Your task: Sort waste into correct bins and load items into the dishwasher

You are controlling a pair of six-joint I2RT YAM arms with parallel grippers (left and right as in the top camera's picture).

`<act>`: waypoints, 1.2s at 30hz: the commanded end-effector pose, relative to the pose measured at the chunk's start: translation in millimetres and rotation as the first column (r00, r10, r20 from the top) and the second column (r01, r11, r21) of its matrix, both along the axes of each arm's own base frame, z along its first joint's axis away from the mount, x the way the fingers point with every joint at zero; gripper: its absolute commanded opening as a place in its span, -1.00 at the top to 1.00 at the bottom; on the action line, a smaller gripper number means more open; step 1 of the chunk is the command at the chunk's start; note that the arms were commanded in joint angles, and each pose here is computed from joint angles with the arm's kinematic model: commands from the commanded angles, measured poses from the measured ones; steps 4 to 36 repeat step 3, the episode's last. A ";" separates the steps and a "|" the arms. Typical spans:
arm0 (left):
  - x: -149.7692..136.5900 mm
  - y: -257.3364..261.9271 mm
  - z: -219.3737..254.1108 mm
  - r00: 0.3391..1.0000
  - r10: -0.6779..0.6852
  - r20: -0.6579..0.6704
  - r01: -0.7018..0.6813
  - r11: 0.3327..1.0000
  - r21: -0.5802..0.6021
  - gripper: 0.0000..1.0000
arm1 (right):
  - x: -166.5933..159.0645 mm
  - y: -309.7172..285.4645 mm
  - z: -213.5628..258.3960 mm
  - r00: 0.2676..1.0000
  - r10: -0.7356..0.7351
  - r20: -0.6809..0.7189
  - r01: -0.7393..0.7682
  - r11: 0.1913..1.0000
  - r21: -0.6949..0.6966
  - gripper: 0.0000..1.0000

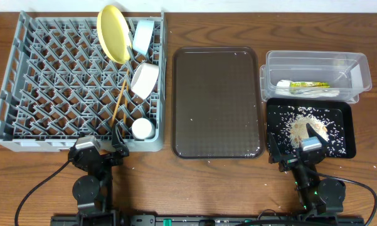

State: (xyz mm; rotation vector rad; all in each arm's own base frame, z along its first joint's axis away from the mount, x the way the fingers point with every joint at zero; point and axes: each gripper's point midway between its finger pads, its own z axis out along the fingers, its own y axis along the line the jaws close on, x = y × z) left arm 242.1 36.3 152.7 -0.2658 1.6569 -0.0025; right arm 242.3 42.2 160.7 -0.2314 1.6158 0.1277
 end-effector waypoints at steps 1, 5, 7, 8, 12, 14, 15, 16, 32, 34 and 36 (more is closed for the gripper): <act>-1.3 2.8 -16.8 0.998 0.014 -0.053 -0.014 1.000 0.008 -0.87 | -0.3 0.0 -0.4 1.000 -0.004 -0.001 0.004 1.000 0.009 -0.99; -1.3 2.8 -16.8 0.998 0.014 -0.053 -0.014 1.000 0.008 -0.87 | -0.3 0.0 -0.4 1.000 -0.004 -0.001 0.004 1.000 0.009 -0.99; -1.3 2.8 -16.8 0.998 0.014 -0.053 -0.014 1.000 0.008 -0.87 | -0.3 0.0 -0.4 1.000 -0.004 -0.001 0.004 1.000 0.009 -0.99; -1.3 2.8 -16.8 0.998 0.014 -0.053 -0.014 1.000 0.008 -0.87 | -0.3 0.0 -0.4 1.000 -0.004 -0.001 0.004 1.000 0.009 -0.99; -1.3 2.8 -16.8 0.998 0.014 -0.053 -0.014 1.000 0.008 -0.87 | -0.3 0.0 -0.4 1.000 -0.004 -0.001 0.004 1.000 0.009 -0.99; -1.3 2.8 -16.8 0.998 0.014 -0.053 -0.014 1.000 0.008 -0.87 | -0.3 0.0 -0.4 1.000 -0.004 -0.001 0.004 1.000 0.009 -0.99; -1.3 2.8 -16.8 0.998 0.014 -0.053 -0.014 1.000 0.008 -0.87 | -0.3 0.0 -0.4 1.000 -0.004 -0.001 0.004 1.000 0.009 -0.99; -1.3 2.8 -16.8 0.998 0.014 -0.053 -0.014 1.000 0.008 -0.87 | -0.3 0.0 -0.4 1.000 -0.004 -0.001 0.004 1.000 0.009 -0.99; -1.3 2.8 -16.8 0.998 0.014 -0.053 -0.014 1.000 0.008 -0.87 | -0.3 0.0 -0.4 1.000 -0.004 -0.001 0.004 1.000 0.009 -0.99; -1.3 2.8 -16.8 0.998 0.014 -0.053 -0.014 1.000 0.008 -0.87 | -0.3 0.0 -0.4 1.000 -0.004 -0.001 0.004 1.000 0.009 -0.99; -1.3 2.8 -16.8 0.998 0.014 -0.053 -0.014 1.000 0.008 -0.87 | -0.3 0.0 -0.4 1.000 -0.004 -0.001 0.004 1.000 0.009 -0.99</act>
